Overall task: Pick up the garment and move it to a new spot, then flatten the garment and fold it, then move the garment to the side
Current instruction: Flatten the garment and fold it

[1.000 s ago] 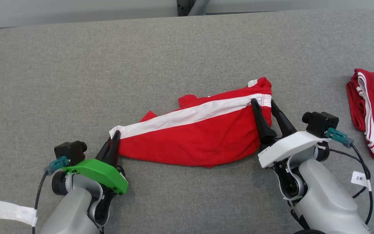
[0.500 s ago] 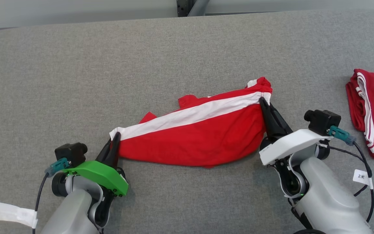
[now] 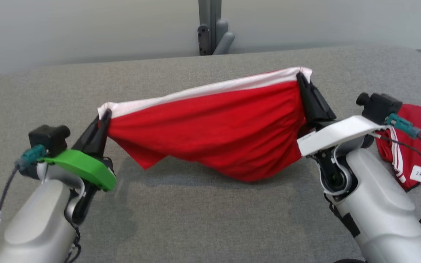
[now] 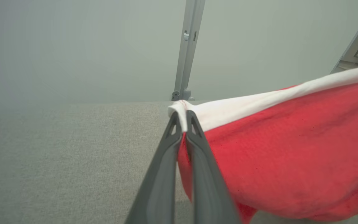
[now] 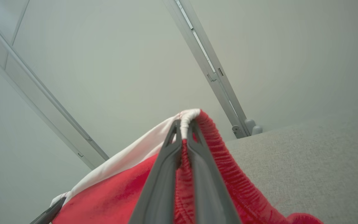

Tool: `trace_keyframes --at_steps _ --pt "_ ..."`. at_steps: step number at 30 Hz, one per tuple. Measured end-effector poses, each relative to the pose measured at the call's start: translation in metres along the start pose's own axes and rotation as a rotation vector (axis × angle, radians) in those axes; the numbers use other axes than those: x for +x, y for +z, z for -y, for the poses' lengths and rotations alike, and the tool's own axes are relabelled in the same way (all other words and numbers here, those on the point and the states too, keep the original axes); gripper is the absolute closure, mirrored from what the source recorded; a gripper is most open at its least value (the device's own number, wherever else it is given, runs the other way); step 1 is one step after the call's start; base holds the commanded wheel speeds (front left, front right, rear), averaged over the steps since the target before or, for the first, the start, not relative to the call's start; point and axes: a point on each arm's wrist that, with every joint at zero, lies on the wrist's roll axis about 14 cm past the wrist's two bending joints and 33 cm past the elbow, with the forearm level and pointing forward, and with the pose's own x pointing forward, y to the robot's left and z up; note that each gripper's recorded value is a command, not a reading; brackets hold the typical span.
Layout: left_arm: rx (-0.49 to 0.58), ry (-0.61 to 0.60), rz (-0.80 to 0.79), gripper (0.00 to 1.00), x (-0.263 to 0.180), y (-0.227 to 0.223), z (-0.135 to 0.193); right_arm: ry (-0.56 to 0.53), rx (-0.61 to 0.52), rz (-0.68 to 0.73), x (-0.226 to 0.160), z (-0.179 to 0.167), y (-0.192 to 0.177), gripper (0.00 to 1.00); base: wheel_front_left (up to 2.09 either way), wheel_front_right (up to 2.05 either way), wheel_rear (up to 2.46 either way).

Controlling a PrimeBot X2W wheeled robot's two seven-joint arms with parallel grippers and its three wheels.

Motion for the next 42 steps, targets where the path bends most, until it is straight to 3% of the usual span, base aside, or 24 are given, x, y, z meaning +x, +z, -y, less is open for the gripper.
trace_keyframes --at_steps 7,12,20,24,34,39,42 --pt "0.227 -0.102 0.256 1.00 0.010 0.145 0.016 0.156 -0.027 0.207 0.026 -0.056 0.106 1.00 0.00 0.00 0.00" --pt "0.315 -0.132 0.337 1.00 0.004 0.208 0.028 0.212 -0.040 0.250 0.037 -0.081 0.146 1.00 0.00 0.00 0.00" --pt "0.362 -0.129 0.245 1.00 0.032 0.209 0.021 0.160 -0.072 0.116 0.080 -0.065 0.133 1.00 0.00 0.00 0.00" --pt "0.452 -0.132 0.236 1.00 0.061 0.206 0.015 0.144 -0.129 0.072 0.115 -0.057 0.124 1.00 0.00 0.00 0.00" --pt "0.673 -0.111 0.399 1.00 0.141 0.260 0.003 0.159 -0.393 0.287 0.198 -0.043 0.158 1.00 0.00 0.00 0.00" --pt "0.640 -0.152 0.558 1.00 0.154 0.293 0.023 0.176 -0.468 0.354 0.215 -0.035 0.164 1.00 0.00 0.00 0.00" --pt "0.591 -0.160 0.487 1.00 0.169 0.246 0.011 0.170 -0.487 0.264 0.217 -0.010 0.115 1.00 0.00 0.00 0.00"
